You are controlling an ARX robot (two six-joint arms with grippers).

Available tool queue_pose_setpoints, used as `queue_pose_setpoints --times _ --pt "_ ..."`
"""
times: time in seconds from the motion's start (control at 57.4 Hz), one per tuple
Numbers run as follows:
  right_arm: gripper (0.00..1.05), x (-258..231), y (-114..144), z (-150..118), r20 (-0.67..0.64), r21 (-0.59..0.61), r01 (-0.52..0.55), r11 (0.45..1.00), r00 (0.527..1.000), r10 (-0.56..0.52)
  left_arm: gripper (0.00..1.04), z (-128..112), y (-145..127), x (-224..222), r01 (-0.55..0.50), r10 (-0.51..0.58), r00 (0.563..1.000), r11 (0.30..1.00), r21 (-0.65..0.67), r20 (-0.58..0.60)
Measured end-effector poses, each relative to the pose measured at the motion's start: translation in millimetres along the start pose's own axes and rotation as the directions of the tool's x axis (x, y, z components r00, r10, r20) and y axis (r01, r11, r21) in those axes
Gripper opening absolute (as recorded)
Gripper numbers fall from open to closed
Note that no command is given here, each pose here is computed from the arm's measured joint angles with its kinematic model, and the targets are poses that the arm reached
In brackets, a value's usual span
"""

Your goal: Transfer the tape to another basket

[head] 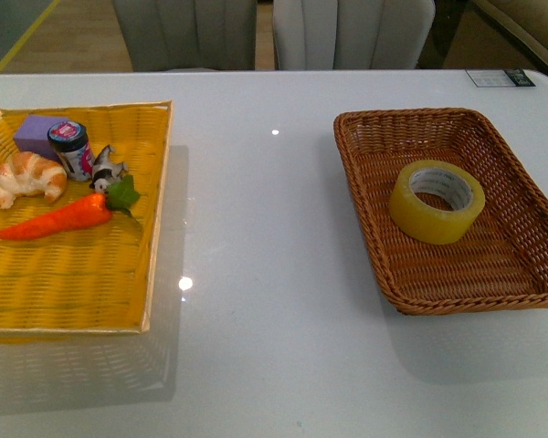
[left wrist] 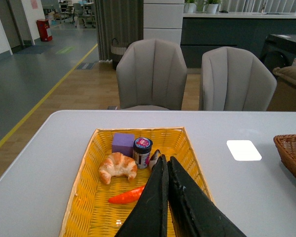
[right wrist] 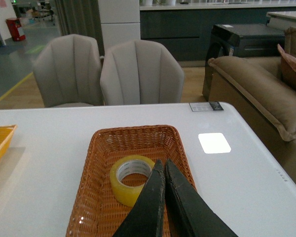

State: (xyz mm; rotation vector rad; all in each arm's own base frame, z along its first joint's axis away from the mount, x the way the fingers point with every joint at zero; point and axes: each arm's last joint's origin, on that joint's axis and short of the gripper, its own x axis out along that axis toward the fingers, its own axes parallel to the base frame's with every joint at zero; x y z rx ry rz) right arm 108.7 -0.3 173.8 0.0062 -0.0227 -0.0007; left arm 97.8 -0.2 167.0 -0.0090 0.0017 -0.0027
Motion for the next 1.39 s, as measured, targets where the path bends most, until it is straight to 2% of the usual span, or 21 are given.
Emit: queue_pose_setpoints --times 0.122,0.453,0.488,0.523,0.959,1.029,1.395 --pt "0.02 -8 0 -4 -0.034 0.0 0.001 1.0 0.999 -0.001 0.02 0 0 0 0.0 0.0 1.0 1.0 0.0 0.0" --pt "0.02 -12 0 -3 -0.005 0.0 0.002 1.0 1.0 -0.002 0.02 0 0 0 0.0 0.0 1.0 1.0 0.0 0.0" --pt "0.07 -12 0 -3 -0.004 -0.002 0.002 1.0 1.0 -0.002 0.02 0 0 0 0.0 0.0 1.0 1.0 0.0 0.0" --pt "0.12 -12 0 -3 -0.004 -0.002 0.002 1.0 1.0 -0.002 0.06 0 0 0 0.0 0.0 1.0 1.0 0.0 0.0" --pt "0.91 -12 0 -3 -0.004 -0.002 0.002 1.0 1.0 -0.002 0.85 0 0 0 0.0 0.0 1.0 1.0 0.0 0.0" --pt "0.97 -12 0 -3 -0.004 -0.001 0.002 1.0 1.0 -0.002 0.97 0 0 0 0.0 0.0 1.0 1.0 0.0 0.0" --pt "0.96 -12 0 -3 -0.004 -0.001 0.002 1.0 1.0 -0.002 0.96 0 0 0 0.0 0.0 1.0 1.0 0.002 0.0"
